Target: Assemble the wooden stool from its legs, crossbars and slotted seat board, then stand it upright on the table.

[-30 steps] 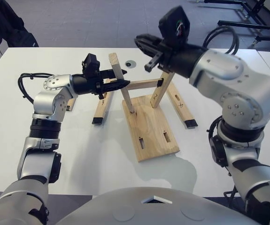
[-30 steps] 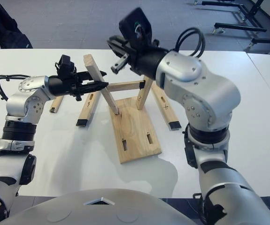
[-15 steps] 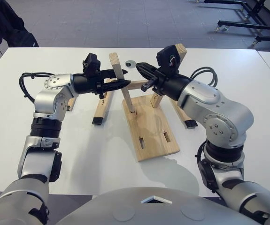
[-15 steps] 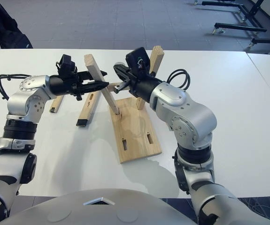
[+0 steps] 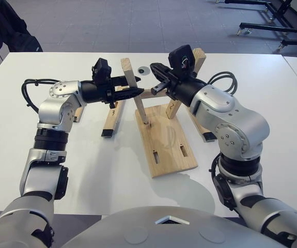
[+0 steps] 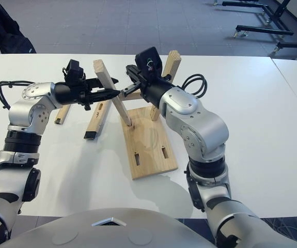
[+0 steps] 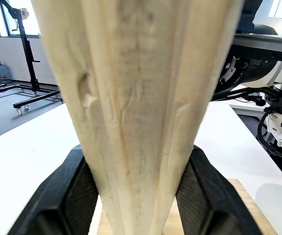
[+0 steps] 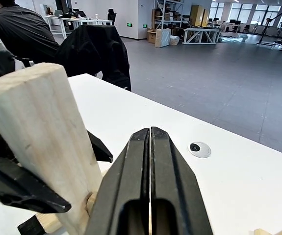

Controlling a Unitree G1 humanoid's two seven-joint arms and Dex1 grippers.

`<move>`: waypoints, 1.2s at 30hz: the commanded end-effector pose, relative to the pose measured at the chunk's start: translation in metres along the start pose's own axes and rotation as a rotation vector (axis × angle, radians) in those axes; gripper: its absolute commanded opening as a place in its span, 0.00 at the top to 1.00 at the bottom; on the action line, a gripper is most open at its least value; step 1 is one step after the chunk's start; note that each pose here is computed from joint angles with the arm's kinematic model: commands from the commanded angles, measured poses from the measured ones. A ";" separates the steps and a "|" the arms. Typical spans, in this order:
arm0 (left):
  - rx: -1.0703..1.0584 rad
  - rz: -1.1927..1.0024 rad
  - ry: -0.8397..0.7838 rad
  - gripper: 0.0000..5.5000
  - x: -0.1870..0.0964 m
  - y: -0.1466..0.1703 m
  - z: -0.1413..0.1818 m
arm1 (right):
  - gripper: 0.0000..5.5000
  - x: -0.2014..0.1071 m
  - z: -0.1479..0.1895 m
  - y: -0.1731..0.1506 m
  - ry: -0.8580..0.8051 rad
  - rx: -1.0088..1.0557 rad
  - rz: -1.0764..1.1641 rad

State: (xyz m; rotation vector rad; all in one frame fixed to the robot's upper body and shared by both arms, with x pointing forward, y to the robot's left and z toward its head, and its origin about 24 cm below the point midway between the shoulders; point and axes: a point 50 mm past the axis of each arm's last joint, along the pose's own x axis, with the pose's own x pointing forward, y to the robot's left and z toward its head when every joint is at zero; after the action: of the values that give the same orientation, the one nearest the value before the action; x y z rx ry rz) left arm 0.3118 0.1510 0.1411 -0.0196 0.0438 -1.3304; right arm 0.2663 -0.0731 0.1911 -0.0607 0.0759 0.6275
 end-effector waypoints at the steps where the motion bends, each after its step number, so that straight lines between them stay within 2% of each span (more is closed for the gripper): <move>1: 0.013 0.002 0.024 0.63 0.002 0.001 0.001 | 1.00 0.002 0.001 0.005 -0.015 0.019 0.017; 12: 0.010 0.002 0.023 0.63 0.003 0.001 0.001 | 1.00 -0.007 -0.078 0.001 0.220 0.037 -0.002; 16: 0.009 -0.001 0.024 0.63 0.004 0.001 0.000 | 1.00 -0.004 -0.068 -0.002 0.167 0.086 -0.006; 23: 0.009 -0.006 0.030 0.63 0.005 0.001 -0.001 | 1.00 0.006 0.005 -0.001 -0.064 0.180 0.035; 26: 0.011 -0.004 0.030 0.63 0.004 0.002 -0.001 | 1.00 0.007 0.019 0.002 -0.093 0.191 0.052; 30: 0.012 -0.003 0.028 0.63 0.004 0.002 -0.002 | 1.00 0.006 0.005 0.005 -0.041 0.179 0.045; 36: 0.028 0.014 0.042 0.63 0.004 0.001 -0.002 | 1.00 0.002 -0.040 0.000 0.086 0.158 -0.007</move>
State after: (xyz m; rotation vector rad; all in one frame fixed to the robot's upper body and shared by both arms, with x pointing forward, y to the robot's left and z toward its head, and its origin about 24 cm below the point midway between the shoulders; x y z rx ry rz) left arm 0.3129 0.1493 0.1393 -0.0113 0.0402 -1.3282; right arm 0.2662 -0.0723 0.1647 0.0793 0.1709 0.6267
